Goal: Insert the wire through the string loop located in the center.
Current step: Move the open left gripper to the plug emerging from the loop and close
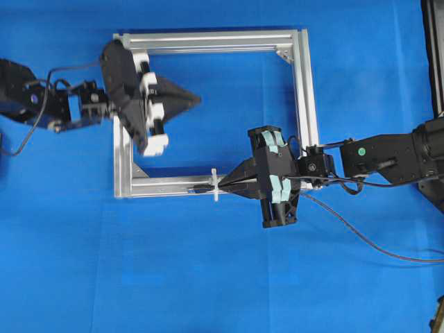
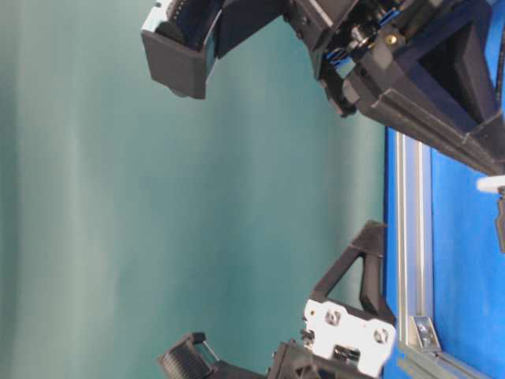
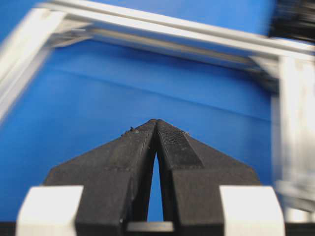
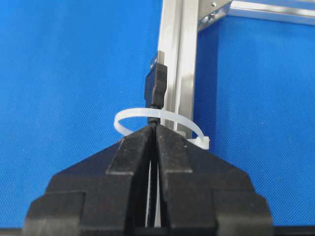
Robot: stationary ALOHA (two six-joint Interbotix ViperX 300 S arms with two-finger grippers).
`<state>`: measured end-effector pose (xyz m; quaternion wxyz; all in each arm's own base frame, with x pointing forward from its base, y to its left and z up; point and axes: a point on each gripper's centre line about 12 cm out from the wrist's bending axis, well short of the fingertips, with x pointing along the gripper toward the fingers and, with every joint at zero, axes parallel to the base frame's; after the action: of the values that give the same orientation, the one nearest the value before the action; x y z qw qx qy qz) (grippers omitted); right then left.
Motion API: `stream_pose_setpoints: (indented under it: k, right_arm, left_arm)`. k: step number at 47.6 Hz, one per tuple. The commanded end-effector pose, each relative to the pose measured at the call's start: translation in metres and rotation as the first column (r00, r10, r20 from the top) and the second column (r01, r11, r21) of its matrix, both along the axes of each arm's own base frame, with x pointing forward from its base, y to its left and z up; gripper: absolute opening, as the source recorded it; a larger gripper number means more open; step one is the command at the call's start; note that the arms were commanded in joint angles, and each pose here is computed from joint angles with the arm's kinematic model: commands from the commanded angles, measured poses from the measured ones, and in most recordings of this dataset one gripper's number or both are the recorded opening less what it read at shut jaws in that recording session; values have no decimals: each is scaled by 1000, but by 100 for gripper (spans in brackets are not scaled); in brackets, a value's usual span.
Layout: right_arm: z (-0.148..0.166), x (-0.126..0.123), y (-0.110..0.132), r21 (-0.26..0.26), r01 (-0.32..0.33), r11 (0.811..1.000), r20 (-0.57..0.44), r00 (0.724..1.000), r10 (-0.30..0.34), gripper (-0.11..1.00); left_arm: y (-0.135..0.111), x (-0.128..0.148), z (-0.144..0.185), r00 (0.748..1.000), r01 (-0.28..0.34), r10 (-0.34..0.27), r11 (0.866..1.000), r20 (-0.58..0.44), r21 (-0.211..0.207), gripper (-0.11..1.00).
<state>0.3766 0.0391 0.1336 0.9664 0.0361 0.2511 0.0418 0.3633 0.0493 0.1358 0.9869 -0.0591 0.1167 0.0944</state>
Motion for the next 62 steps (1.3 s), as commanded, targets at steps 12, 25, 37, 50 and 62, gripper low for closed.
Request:
stream_pose_setpoints:
  k: [12, 25, 37, 50, 62]
  right_arm:
    - [11, 5, 0, 4, 1, 1000, 40, 999, -1, -2]
    - [11, 4, 0, 2, 0, 1000, 38, 999, 0, -2]
    - [10, 5, 0, 1, -1, 1000, 37, 999, 1, -2]
    - [10, 5, 0, 1, -1, 1000, 37, 999, 1, -2]
    - [11, 5, 0, 2, 0, 1000, 40, 999, 0, -2]
  left_arm:
    - [-66, 9, 19, 984, 168, -164, 984, 72, -55, 0]
    - [-78, 9, 19, 977, 204, -201, 978, 68, -42, 0]
    - [-84, 9, 19, 972, 227, -225, 974, 64, -18, 1]
    - [-97, 14, 19, 967, 252, -250, 967, 50, -46, 66]
    - [-98, 20, 13, 967, 252, -253, 966, -17, -62, 91]
